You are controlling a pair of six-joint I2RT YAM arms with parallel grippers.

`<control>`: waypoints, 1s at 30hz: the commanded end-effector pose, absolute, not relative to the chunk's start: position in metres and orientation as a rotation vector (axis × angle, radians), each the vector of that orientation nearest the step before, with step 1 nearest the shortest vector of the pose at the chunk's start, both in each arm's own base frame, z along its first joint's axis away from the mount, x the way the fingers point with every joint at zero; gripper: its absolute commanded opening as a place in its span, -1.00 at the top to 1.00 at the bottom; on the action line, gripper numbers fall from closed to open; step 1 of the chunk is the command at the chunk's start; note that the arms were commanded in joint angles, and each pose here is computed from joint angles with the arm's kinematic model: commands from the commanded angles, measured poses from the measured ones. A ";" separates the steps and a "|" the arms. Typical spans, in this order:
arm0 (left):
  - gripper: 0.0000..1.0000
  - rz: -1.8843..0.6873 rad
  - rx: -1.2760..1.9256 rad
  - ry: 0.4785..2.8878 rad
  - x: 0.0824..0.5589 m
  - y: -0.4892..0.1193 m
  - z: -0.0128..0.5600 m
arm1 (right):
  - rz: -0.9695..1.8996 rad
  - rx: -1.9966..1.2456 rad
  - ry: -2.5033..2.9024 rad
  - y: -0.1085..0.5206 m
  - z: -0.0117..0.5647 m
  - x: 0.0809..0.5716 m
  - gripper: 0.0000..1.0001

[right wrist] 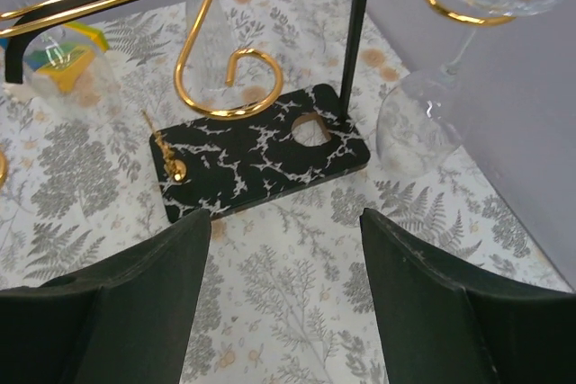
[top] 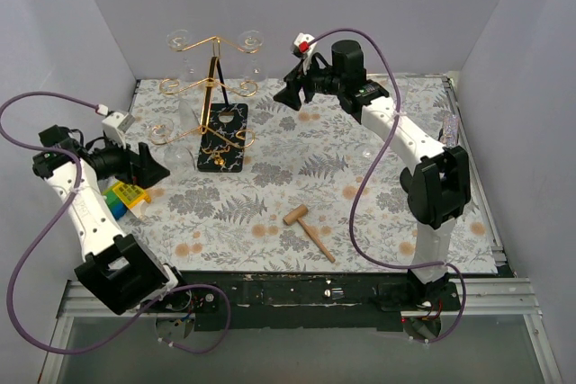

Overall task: Take the wine glass off the wine glass rack
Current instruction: Pick up the wine glass from the wine rack.

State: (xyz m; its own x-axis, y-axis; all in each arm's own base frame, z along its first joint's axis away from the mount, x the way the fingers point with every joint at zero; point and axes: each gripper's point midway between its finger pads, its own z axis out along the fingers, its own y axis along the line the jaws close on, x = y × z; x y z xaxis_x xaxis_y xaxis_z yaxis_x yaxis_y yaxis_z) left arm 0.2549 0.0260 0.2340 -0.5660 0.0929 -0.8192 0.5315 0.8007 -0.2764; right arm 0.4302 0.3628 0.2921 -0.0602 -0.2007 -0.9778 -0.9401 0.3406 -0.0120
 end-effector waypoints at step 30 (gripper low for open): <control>-0.65 -0.345 0.713 1.723 0.322 0.059 0.247 | 0.841 -1.013 1.481 0.345 0.316 0.450 -0.43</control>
State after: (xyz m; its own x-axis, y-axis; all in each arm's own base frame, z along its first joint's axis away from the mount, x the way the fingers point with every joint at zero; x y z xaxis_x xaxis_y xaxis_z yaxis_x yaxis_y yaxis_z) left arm 0.3068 0.0779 0.2346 -0.3008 0.2791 -0.9119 0.5354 0.8408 0.0807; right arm 0.4665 0.3589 0.3119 -0.0272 -0.0805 -0.9964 -0.9219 0.3874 -0.0061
